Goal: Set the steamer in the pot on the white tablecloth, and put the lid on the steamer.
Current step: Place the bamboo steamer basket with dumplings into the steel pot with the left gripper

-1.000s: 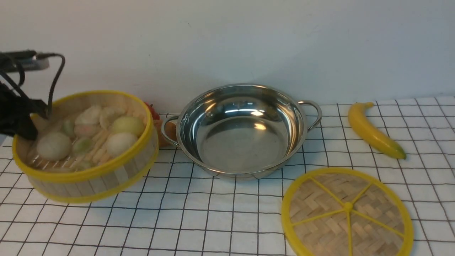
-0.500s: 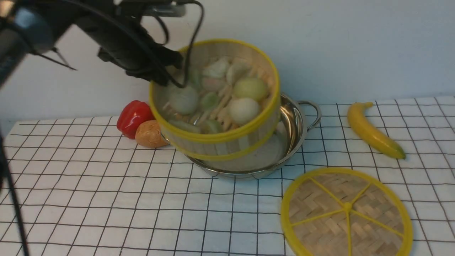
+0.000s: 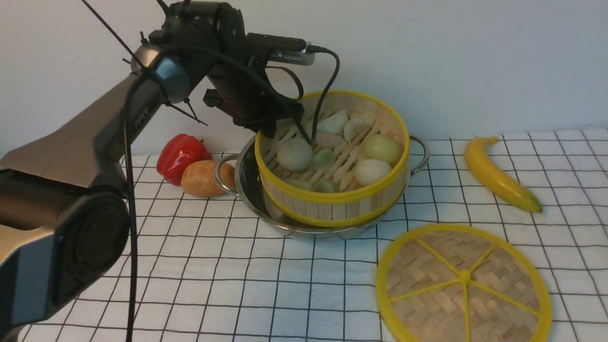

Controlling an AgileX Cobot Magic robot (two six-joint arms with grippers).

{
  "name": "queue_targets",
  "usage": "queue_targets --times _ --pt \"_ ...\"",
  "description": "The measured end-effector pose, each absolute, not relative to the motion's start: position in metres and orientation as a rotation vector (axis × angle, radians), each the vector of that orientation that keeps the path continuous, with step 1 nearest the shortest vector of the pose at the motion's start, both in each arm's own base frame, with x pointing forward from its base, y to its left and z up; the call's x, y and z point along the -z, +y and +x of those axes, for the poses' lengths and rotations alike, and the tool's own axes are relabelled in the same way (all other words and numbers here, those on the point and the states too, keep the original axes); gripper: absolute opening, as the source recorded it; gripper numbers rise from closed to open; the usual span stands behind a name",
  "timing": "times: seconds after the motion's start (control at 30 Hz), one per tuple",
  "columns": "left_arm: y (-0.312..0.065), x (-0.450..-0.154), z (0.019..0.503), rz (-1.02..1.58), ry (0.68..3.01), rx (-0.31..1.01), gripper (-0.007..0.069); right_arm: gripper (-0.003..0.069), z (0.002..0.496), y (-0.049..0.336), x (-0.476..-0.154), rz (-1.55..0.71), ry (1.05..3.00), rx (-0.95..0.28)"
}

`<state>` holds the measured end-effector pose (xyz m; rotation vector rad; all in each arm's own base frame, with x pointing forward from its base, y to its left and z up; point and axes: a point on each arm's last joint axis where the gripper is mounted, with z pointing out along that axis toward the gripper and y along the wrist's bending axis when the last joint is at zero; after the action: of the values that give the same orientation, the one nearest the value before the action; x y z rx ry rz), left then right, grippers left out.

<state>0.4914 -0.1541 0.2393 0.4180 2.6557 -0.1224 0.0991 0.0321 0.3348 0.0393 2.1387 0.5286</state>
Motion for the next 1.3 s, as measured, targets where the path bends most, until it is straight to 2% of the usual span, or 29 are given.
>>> queue_targets --times 0.17,0.4,0.6,0.83,1.0,1.3 --pt "-0.155 -0.228 0.498 0.389 2.642 0.126 0.0043 0.024 0.099 0.032 -0.335 0.038 2.138 -0.531" --pt "-0.148 -0.221 0.5 0.424 2.649 0.0 0.0043 0.024 0.099 0.032 -0.335 0.038 2.138 -0.532" --pt "-0.147 -0.221 0.501 0.431 2.647 -0.026 0.0043 0.024 0.099 0.032 -0.335 0.038 2.138 -0.532" --pt "-0.147 -0.217 0.502 0.431 2.655 -0.023 0.0043 0.024 0.099 0.032 -0.335 0.038 2.138 -0.532" --pt "-0.149 -0.199 0.505 0.432 2.683 -0.009 0.0043 0.024 0.099 0.032 -0.335 0.038 2.138 -0.532" --pt "-0.155 -0.182 0.509 0.4 2.687 0.087 0.0043 0.024 0.099 0.032 -0.335 0.038 2.138 -0.532"
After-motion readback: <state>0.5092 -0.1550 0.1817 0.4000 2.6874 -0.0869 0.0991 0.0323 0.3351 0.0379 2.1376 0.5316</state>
